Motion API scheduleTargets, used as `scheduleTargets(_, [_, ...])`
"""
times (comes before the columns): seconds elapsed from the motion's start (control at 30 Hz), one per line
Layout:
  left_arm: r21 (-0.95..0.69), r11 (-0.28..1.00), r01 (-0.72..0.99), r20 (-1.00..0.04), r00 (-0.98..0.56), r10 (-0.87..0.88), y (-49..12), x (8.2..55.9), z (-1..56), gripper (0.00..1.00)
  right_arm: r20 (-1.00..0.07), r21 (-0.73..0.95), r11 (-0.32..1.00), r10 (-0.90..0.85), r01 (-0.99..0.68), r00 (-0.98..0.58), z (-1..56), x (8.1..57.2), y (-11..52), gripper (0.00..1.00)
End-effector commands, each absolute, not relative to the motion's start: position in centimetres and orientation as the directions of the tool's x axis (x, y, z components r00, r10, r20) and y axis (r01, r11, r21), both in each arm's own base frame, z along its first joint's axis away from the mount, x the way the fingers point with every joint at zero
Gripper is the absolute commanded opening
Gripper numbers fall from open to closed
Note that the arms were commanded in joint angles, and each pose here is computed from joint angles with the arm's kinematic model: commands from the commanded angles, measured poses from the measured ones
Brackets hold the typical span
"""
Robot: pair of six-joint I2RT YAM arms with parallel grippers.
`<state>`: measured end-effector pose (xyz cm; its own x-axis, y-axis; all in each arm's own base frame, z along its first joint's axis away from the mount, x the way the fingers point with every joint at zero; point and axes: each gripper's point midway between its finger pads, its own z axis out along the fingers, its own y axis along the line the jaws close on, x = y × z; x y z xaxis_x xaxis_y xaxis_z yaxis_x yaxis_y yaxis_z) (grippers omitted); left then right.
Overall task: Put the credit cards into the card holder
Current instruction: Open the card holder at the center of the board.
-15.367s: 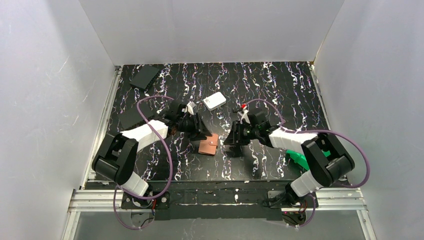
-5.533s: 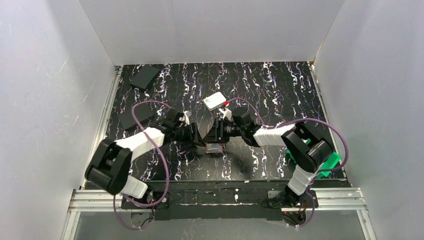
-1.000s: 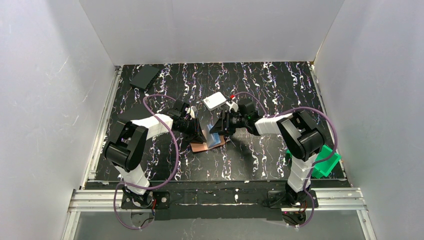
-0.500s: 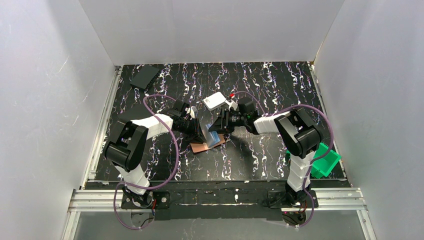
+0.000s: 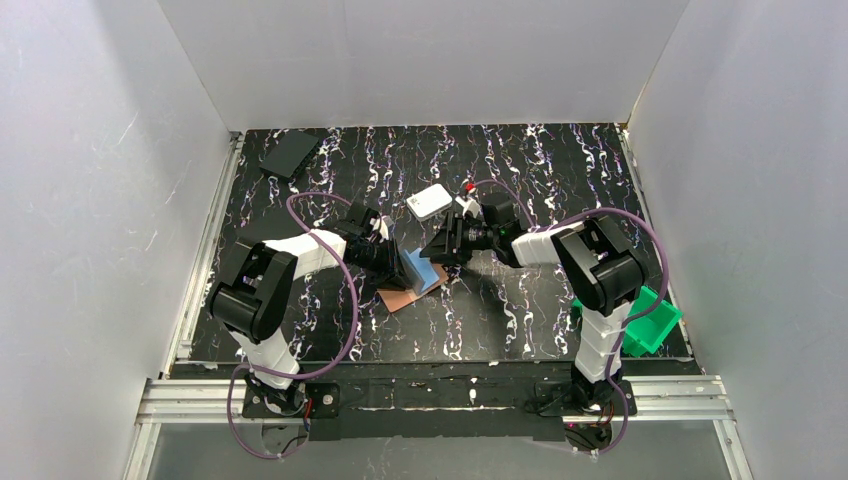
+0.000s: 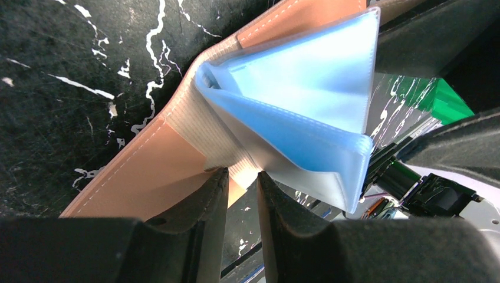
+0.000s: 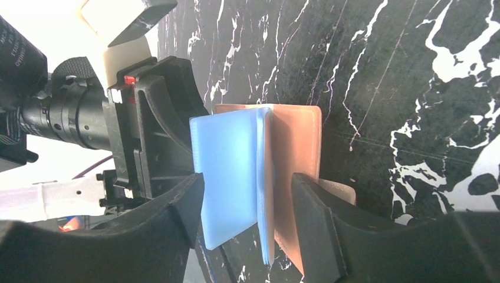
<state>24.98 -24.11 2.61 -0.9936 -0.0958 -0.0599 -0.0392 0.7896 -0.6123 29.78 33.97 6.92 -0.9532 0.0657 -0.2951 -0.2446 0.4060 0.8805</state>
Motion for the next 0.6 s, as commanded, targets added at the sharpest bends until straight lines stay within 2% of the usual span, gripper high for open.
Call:
scheduleTargets(0.0, [-0.608, 0.793, -0.037, -0.047, -0.995, -0.083, -23.9, 24.6, 2.4, 0.24, -0.351, 0.873, 0.375, 0.034, -0.313, -0.936, 7.9, 29.5, 34.5, 0.67])
scheduleTargets(0.57, [-0.606, 0.795, -0.035, -0.046, -0.996, -0.079, -24.0, 24.6, 2.5, 0.23, -0.362, 0.867, 0.36, -0.019, -0.344, -0.932, 8.1, 28.7, 36.5, 0.69])
